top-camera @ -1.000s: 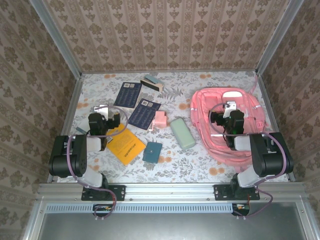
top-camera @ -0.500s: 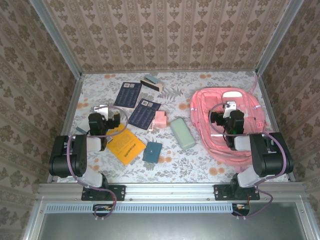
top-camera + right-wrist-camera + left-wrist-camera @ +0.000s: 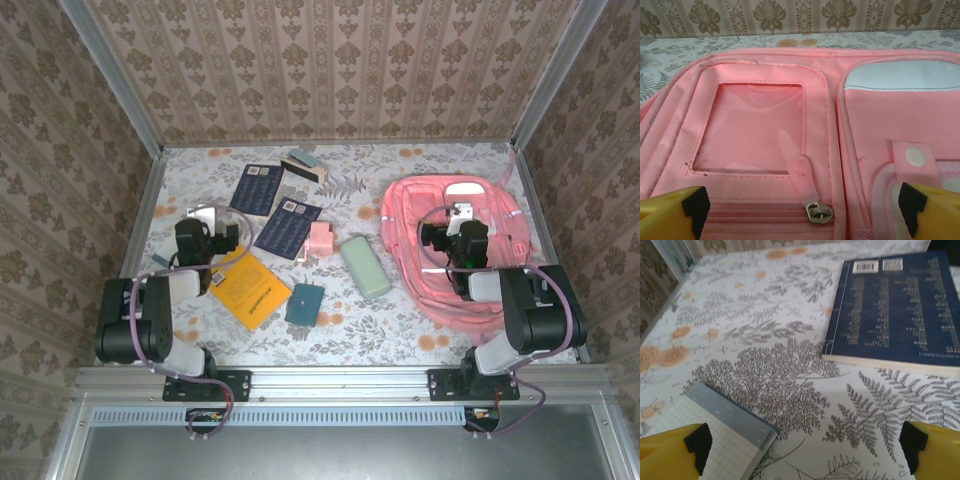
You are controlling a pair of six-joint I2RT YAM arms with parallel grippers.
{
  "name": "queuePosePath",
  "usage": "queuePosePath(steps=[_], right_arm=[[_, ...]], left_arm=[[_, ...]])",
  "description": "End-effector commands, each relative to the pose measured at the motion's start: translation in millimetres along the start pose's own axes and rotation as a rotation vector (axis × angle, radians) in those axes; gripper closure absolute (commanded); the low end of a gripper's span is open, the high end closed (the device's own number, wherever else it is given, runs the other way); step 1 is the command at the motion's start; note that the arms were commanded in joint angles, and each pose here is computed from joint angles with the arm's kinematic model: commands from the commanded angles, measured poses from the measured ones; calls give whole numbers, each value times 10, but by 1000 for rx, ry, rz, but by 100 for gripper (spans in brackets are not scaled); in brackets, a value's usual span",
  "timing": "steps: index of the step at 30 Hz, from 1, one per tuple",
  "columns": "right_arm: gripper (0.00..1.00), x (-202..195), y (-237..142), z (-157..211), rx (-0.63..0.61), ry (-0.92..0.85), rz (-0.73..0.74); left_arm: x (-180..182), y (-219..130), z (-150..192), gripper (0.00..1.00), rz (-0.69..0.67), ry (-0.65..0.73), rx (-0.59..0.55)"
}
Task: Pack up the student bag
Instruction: Rotate the student bag at the center of the table.
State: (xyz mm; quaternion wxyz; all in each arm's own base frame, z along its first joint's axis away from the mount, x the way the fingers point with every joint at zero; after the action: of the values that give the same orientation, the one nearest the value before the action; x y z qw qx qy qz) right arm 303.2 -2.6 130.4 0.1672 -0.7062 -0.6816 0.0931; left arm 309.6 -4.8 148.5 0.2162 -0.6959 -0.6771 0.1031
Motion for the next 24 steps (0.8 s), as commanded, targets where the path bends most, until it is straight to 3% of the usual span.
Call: queuePosePath(steps=[1, 5, 9, 15, 20, 24], right_arm=[[0, -48, -83, -294, 2, 43, 103], [0, -66, -362, -707, -45, 139, 166], [0, -140, -635, -932, -54, 464, 269], [0, -139, -825, -1046, 169, 552, 344], [0, -154, -1040, -777, 377, 570, 461], [0, -139, -1109, -494, 488, 554, 446]], left_arm=[[146, -212, -504, 0, -61, -70, 29], [266, -464, -905, 0, -76, -280, 136], [349, -631, -1116, 0, -20, -441, 240], [280, -763, -1183, 0, 83, -478, 205], [174, -807, -1181, 0, 124, -472, 204], [105, -796, -1145, 0, 148, -454, 225]])
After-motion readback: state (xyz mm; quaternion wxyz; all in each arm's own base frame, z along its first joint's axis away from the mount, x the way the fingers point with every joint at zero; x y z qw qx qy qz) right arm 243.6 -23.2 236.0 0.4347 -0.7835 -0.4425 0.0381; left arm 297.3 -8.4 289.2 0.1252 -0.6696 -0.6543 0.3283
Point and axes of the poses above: each hand's point on the last joint's axis, 136 mm out from that joint toward the fingers, its own y axis out along the fingers, its own x axis along the line the jaws close on, z = x × y, the point moved 10 cm from there along -y, back along the fingers, and after that the axes turned 4 degrees about y, right-handed, at the moved point
